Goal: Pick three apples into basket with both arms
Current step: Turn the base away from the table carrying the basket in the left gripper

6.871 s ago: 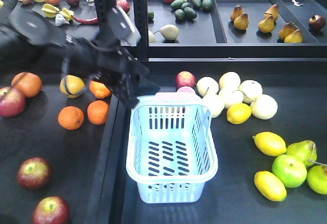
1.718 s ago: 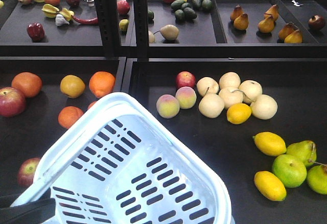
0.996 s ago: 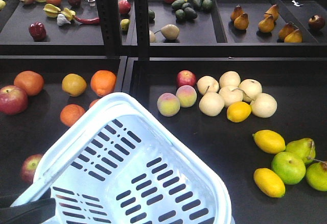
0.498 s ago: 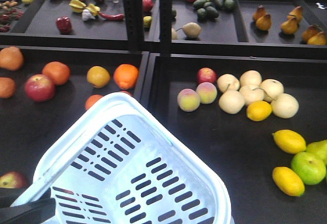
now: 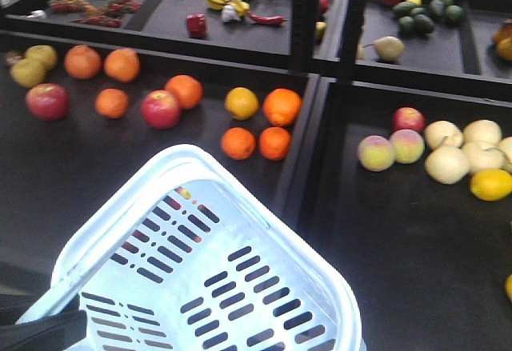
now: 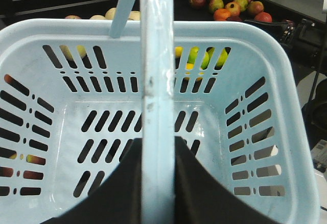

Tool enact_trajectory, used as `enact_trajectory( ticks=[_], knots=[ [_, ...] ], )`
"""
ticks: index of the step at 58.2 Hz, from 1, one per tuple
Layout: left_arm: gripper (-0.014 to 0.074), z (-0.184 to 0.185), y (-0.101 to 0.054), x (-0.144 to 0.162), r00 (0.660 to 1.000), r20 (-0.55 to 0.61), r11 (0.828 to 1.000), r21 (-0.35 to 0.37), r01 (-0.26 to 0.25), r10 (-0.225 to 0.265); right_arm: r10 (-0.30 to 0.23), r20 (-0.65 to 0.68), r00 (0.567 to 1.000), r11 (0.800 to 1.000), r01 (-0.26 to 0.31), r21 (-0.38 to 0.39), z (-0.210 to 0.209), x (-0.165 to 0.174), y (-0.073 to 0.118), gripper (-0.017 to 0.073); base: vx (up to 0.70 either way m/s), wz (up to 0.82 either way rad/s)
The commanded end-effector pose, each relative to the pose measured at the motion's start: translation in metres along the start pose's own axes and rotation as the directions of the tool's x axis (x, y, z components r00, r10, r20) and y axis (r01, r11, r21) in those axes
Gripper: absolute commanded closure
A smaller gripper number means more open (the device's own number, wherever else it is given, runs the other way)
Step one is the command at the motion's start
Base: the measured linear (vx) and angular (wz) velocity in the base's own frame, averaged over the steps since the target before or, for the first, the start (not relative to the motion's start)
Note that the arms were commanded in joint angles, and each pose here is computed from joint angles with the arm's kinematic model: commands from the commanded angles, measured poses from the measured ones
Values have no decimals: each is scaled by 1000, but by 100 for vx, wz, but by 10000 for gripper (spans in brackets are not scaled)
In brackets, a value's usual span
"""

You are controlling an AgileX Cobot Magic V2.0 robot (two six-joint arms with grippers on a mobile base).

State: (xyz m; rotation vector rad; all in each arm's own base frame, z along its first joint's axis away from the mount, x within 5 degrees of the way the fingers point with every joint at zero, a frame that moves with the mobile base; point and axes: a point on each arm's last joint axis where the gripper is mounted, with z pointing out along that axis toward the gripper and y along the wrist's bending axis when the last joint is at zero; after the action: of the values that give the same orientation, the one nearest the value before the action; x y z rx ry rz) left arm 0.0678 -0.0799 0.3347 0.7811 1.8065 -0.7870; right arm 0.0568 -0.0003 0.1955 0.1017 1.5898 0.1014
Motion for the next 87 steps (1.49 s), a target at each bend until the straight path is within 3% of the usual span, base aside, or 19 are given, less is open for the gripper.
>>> enact_trajectory(
  ticks=[1,87],
  knots=[
    [599,-4,-1,-15,994,103,999,-7,40,-39,-18,74,997,1000,19,-13,-1,-3,1,564,-14,45],
    [599,-4,-1,-15,994,102,999,-6,39,-39,-18,72,997,1000,19,-13,-1,-3,1,564,-18,48]
  ],
)
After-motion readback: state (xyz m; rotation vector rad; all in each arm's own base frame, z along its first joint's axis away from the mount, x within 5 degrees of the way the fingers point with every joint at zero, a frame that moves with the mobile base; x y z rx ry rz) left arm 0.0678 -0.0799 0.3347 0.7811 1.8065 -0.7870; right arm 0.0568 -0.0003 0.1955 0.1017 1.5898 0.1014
